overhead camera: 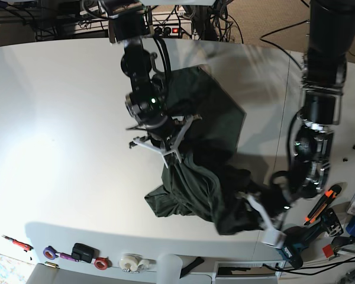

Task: Layout the t-shirt on the table in an organized manner, then fold the t-shirt properly
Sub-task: 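Lower the held fabric and grasp the shirt with both grippers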

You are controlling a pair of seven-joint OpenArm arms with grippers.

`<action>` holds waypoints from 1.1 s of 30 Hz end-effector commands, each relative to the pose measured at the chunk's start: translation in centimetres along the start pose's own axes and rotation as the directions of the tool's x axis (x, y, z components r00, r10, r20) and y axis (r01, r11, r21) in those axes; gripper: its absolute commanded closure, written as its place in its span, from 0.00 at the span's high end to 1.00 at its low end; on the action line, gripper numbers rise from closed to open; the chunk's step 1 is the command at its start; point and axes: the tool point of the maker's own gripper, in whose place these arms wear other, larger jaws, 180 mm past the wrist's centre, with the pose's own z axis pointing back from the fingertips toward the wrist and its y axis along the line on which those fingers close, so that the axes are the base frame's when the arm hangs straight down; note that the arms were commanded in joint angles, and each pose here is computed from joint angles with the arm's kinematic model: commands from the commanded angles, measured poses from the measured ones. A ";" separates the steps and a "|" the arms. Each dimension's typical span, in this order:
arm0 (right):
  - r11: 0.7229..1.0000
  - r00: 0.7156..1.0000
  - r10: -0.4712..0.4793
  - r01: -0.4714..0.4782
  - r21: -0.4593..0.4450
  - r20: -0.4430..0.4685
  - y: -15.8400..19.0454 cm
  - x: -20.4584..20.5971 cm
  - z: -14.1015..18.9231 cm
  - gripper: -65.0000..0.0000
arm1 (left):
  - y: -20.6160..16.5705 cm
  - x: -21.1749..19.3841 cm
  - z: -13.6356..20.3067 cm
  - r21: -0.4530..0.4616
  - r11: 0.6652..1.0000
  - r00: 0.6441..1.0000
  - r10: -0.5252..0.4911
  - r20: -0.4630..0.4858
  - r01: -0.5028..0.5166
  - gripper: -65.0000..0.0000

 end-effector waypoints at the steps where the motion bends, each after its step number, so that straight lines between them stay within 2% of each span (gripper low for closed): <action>1: 1.000 0.998 -0.005 0.005 -0.006 0.068 -0.1 1.9 0.8 0.00 | -0.9 2.6 -0.7 -0.032 0.999 0.998 -0.039 0.057 0.040 0.00; 6: 0.999 0.996 -0.042 0.041 0.019 0.078 1.0 0.8 3.8 0.00 | -2.4 0.7 -2.6 -0.056 0.995 0.997 -0.081 -0.002 0.081 0.00; 10: 0.997 0.995 -0.067 0.065 0.031 0.078 1.6 0.1 5.1 0.00 | -2.4 0.7 -2.6 -0.055 0.995 0.996 -0.086 -0.001 0.085 0.00; 13: 0.997 0.997 -0.069 0.068 0.037 0.043 1.9 -0.9 5.3 0.00 | -1.8 0.8 -2.4 -0.029 0.991 0.991 -0.133 0.001 0.133 0.00; 15: 0.997 0.998 -0.066 0.066 0.040 0.003 2.1 -1.7 5.3 0.00 | -0.7 0.7 -2.2 0.029 0.988 0.988 -0.153 -0.017 0.153 0.00; 18: 0.997 0.998 -0.064 0.064 0.039 -0.021 2.0 -2.1 5.3 0.26 | 1.4 0.5 -1.6 0.125 0.977 0.984 -0.168 -0.056 0.173 0.00; 20: 0.998 0.998 -0.055 0.056 0.029 -0.017 1.9 -2.0 5.3 0.40 | 2.7 0.6 -0.9 0.178 0.968 0.983 -0.168 -0.070 0.178 0.19; 22: 0.999 0.999 -0.034 0.034 -0.013 -0.003 1.1 -1.8 5.3 0.40 | 4.0 0.8 0.0 0.226 0.958 0.984 -0.163 -0.077 0.177 0.30; 26: 0.994 0.999 -0.031 0.035 -0.101 0.044 -0.6 -0.9 5.3 0.40 | 6.0 1.2 1.6 0.300 0.937 0.983 -0.161 -0.091 0.181 0.31; 33: 0.990 0.977 -0.004 0.035 -0.139 0.215 -2.5 4.9 5.1 0.40 | 6.7 0.7 2.6 0.318 0.930 0.981 -0.158 -0.109 0.185 0.31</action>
